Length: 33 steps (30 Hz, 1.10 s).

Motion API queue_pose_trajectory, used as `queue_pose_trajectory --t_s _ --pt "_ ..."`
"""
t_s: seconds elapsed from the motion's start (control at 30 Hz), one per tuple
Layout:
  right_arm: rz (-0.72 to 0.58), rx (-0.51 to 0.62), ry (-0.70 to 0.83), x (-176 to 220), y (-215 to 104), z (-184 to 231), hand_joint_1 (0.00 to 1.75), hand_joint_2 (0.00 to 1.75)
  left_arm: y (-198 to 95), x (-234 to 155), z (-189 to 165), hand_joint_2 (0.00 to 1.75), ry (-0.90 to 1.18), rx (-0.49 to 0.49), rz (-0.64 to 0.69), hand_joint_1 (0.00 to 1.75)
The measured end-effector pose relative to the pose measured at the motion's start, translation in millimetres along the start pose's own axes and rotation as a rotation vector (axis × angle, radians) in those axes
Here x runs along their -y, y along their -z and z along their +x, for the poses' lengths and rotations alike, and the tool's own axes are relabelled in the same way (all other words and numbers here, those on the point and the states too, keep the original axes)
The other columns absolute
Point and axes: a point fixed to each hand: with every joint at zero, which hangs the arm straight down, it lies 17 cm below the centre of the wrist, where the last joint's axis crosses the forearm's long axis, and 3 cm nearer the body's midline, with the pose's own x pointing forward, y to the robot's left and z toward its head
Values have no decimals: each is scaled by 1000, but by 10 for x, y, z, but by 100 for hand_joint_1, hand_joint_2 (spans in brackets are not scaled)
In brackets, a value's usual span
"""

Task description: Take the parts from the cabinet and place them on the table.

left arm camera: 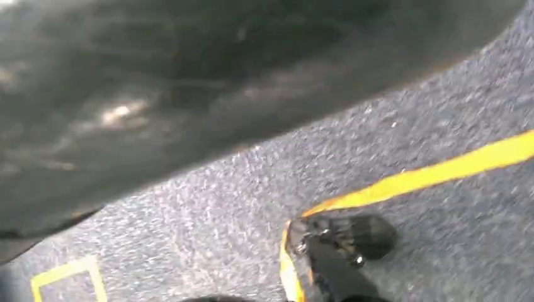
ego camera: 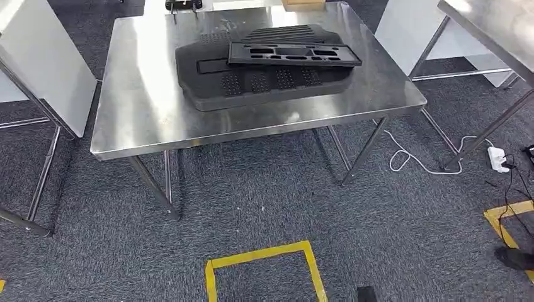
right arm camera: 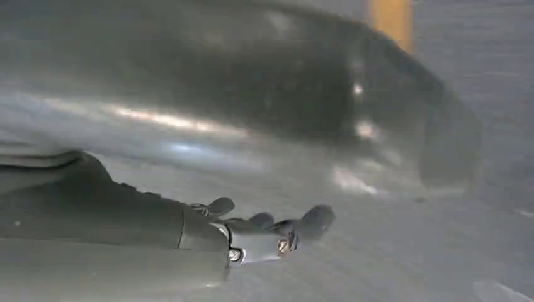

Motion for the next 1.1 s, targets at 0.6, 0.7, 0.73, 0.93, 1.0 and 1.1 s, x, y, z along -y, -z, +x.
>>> queue_pose_trajectory --t_s 0.6,0.7,0.73,0.93,1.0,1.1 --pt "230 -615 -124 -499 -638 -1327 0 0 15 -12 31 0 16 -1 5 0" --pt "249 -620 -118 -548 -652 -1314 0 0 15 -10 36 0 16 0 5 0" --pt "251 -620 -117 -557 -655 -1311 0 0 16 -11 39 0 16 1 5 0" --pt "263 -617 -116 -583 -663 -1306 0 0 19 -11 50 0 15 2 5 0" --pt "267 -607 -115 -590 -655 -1291 0 0 18 -10 49 0 18 3 5 0" --pt "267 -591 -118 -590 -621 -1247 0 0 17 -1 56 0 19 4 5 0"
